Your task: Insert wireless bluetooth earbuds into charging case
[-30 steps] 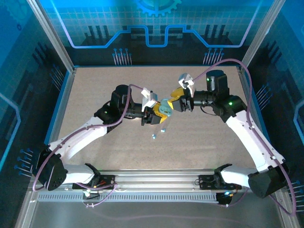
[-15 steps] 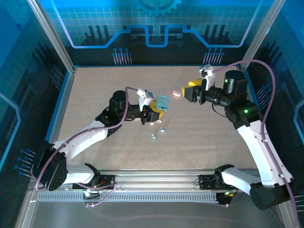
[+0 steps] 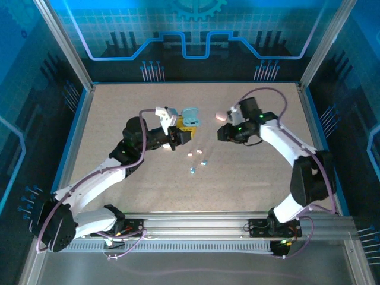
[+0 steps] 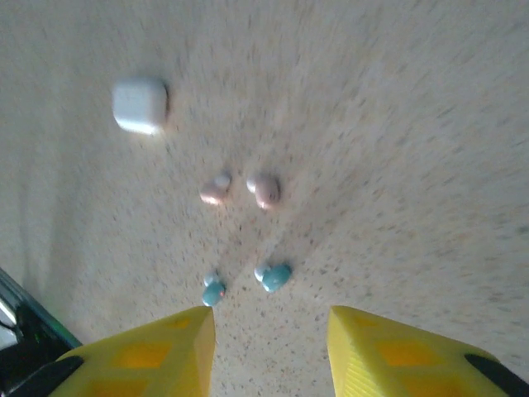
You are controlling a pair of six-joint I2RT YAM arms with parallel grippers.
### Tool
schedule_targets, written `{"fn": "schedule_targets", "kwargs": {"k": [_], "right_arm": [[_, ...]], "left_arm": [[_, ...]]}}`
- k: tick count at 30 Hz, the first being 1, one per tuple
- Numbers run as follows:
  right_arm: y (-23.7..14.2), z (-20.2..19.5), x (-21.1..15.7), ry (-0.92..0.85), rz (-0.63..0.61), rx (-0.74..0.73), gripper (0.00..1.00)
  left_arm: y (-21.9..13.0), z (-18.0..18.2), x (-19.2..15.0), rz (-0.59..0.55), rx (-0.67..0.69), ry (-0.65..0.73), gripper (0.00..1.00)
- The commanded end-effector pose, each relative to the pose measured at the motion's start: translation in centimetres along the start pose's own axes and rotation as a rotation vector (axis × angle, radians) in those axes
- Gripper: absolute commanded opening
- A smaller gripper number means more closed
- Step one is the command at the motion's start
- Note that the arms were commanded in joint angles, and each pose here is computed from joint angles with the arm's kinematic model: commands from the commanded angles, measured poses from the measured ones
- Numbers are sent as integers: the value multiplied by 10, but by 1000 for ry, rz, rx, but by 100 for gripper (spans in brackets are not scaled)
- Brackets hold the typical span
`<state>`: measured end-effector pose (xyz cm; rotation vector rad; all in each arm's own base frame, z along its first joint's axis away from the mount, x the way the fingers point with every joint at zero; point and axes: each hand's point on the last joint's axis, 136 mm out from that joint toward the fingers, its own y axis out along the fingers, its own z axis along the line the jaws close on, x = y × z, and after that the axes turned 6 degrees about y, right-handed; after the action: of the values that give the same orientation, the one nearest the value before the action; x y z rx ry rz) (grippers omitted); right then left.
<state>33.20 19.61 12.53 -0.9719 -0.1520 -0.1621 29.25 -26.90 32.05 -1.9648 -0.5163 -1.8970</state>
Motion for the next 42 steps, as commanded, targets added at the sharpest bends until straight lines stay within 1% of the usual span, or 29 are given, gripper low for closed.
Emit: {"fn": "schedule_targets", "kwargs": {"k": [1, 4, 9, 13, 19, 22, 32, 42], "right_arm": [[23, 7, -15, -2, 78, -51, 41], [44, 3, -21, 16, 105, -116, 41], [72, 29, -38, -39, 164, -64, 39], [87, 33, -45, -94, 197, -113, 39], [96, 26, -39, -119, 205, -176, 39], [103, 29, -43, -131, 231, -167, 39], [122, 24, -57, -198, 305, -261, 36], [119, 20, -72, -247, 364, -292, 34]], "left_arm": [[-7, 4, 7, -33, 31, 49, 33], [-10, 4, 10, -41, 48, 61, 33], [-16, 4, 14, -47, 67, 88, 33], [-19, 3, 18, -54, 74, 105, 33], [-21, 1, 18, -52, 69, 108, 33], [-21, 1, 19, -53, 68, 107, 33], [-20, 1, 17, -48, 63, 103, 33], [-19, 0, 16, -43, 60, 100, 33]]}}
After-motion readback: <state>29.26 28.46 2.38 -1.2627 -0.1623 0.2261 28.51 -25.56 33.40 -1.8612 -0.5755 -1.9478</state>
